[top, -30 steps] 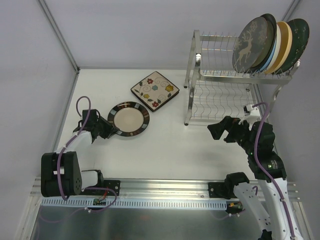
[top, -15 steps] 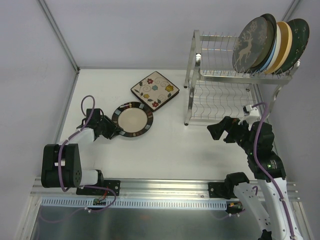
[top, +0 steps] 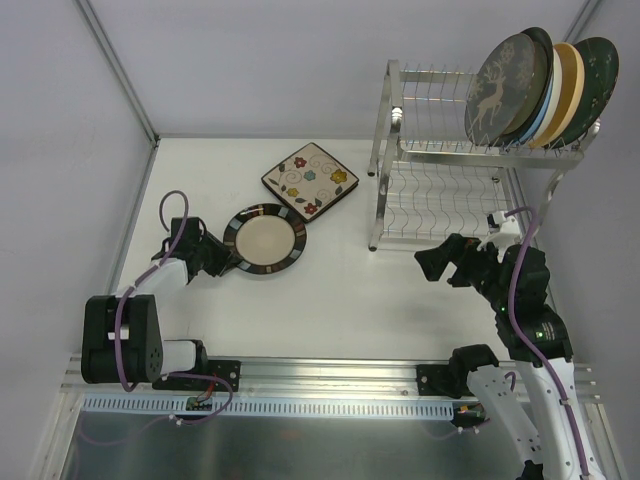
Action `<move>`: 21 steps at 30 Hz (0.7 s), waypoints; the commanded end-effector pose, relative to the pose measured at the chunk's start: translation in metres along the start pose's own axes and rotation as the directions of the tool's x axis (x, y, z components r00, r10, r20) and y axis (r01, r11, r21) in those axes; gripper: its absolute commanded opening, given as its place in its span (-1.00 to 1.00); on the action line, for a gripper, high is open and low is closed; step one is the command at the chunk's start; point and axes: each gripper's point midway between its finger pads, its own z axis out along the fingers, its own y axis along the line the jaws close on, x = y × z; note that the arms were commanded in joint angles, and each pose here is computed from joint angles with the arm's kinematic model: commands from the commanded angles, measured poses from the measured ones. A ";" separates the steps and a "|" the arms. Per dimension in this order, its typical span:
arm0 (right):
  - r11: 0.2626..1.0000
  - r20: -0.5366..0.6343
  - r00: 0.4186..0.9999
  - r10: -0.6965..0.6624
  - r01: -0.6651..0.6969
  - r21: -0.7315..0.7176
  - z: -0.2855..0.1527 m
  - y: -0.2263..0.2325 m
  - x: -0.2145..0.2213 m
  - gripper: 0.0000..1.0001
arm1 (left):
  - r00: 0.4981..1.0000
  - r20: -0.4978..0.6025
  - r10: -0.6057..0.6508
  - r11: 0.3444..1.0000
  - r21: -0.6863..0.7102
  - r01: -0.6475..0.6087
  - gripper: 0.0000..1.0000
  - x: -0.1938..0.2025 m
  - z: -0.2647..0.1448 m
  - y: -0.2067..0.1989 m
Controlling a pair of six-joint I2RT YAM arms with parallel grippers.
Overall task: Load the plates into the dish rack
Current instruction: Grab a plate with the left arm
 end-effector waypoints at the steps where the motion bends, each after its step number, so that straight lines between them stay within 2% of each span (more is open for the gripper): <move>1: 1.000 0.016 1.000 0.002 -0.002 -0.023 -0.002 0.006 -0.005 0.99 | 1.000 0.012 0.025 1.000 0.011 -0.025 -0.60 -0.001 -0.004 -0.004; 10: 1.000 0.017 1.000 0.001 0.000 -0.020 -0.003 0.006 -0.005 0.99 | 0.999 0.029 0.030 0.999 0.039 -0.031 -0.77 -0.004 -0.013 -0.014; 21: 1.000 0.011 1.000 0.003 -0.003 -0.018 0.000 0.005 -0.004 0.99 | 0.999 -0.014 0.030 0.999 0.034 -0.030 -0.77 0.003 -0.014 -0.014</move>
